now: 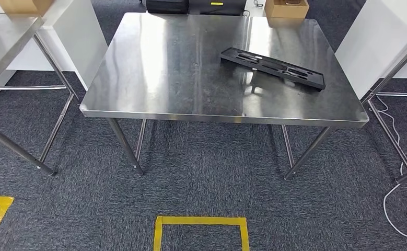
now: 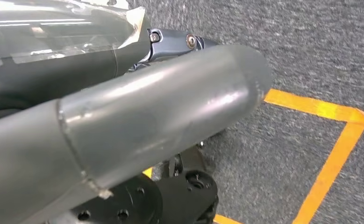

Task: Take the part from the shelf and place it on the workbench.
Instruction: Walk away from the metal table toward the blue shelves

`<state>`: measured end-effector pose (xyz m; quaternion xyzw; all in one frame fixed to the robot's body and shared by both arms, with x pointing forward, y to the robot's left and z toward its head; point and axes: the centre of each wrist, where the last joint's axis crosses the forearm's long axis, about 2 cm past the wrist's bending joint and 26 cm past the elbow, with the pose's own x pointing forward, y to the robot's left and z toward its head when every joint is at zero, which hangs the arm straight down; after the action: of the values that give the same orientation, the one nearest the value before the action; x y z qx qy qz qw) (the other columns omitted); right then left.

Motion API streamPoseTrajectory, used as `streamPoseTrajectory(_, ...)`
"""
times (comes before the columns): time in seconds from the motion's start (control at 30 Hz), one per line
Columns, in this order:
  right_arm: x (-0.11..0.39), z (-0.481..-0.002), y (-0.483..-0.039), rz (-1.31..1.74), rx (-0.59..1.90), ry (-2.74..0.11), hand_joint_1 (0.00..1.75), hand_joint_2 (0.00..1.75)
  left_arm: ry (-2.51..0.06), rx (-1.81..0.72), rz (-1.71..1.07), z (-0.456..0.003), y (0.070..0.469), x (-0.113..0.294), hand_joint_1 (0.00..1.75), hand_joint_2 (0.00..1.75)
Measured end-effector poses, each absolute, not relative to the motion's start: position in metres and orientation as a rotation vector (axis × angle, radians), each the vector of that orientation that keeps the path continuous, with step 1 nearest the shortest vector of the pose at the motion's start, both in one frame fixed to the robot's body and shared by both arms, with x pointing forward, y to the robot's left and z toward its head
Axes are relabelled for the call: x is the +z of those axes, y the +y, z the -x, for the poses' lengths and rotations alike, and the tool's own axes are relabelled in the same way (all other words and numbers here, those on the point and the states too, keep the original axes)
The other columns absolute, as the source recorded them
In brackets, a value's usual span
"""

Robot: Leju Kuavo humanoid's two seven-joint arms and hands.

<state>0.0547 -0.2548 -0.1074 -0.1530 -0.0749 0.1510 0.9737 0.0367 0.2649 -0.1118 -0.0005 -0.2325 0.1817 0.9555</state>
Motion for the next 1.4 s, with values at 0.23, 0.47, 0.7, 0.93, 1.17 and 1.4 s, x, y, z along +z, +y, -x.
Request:
streamPoseTrajectory(0.23,-0.108,-0.054,-0.255,0.306,0.346,-0.153,0.00,0.00,-0.471,0.361,0.003,-0.037,0.265,-0.112,0.00,0.00)
streamPoseTrajectory(0.47,-0.108,-0.053,-0.253,0.258,0.392,-0.111,0.00,0.00,-0.442,0.352,0.003,-0.033,0.265,-0.112,0.00,0.00)
streamPoseTrajectory(0.7,-0.109,-0.050,-0.253,0.234,0.453,-0.107,0.00,0.00,-0.420,0.361,-0.012,-0.032,0.265,-0.112,0.00,0.00)
streamPoseTrajectory(0.93,-0.109,-0.050,-0.255,0.233,0.486,-0.118,0.00,0.00,-0.414,0.372,-0.018,-0.031,0.263,-0.112,0.00,0.00)
streamPoseTrajectory(1.17,-0.109,-0.048,-0.257,0.235,0.511,-0.118,0.00,0.00,-0.413,0.386,-0.021,-0.030,0.261,-0.112,0.00,0.00)
streamPoseTrajectory(1.4,-0.109,-0.052,-0.259,0.207,0.577,-0.114,0.00,0.00,-0.414,0.444,-0.036,-0.025,0.255,-0.112,0.00,0.00)
